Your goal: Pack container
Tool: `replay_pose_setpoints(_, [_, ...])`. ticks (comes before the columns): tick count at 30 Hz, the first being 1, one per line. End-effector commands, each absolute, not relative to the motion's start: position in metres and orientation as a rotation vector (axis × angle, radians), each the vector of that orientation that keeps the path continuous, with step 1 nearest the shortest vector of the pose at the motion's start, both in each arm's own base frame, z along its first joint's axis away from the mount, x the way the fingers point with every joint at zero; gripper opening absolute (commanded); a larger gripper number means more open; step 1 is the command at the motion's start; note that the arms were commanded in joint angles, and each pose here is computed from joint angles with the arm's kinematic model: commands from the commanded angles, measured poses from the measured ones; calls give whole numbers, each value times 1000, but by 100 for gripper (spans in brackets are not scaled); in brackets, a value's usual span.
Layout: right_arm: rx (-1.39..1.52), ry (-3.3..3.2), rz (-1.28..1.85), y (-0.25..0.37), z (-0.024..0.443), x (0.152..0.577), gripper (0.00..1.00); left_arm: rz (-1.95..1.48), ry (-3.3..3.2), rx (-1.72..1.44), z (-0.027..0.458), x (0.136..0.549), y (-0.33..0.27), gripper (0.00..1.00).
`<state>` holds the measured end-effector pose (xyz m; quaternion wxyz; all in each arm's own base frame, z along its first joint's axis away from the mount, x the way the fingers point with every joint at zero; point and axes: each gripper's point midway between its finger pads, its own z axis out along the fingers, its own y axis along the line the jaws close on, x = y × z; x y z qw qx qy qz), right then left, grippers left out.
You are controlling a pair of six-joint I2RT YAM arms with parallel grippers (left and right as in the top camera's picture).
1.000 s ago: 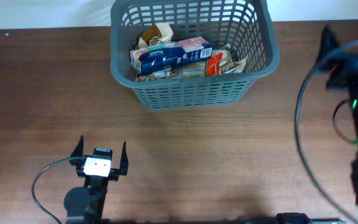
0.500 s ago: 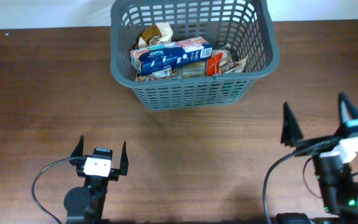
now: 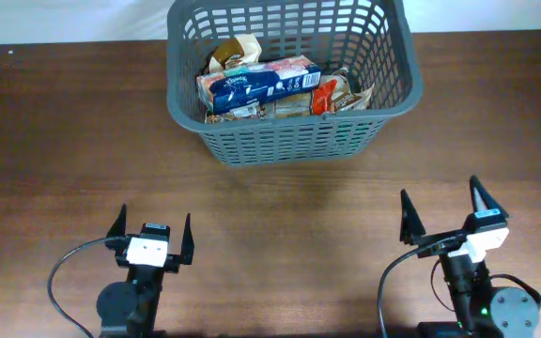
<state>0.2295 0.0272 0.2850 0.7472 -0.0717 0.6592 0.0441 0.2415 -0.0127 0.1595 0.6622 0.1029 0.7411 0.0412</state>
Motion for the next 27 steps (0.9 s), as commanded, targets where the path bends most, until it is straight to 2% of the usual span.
replay_pose_setpoints(1, [-167, 1455, 122, 31, 267, 230, 99, 98, 1674, 246, 156, 242, -13, 99])
replay_pose_setpoints(27, [-161, 1581, 136, 31, 181, 241, 99, 98, 1674, 246, 156, 242, -13, 99])
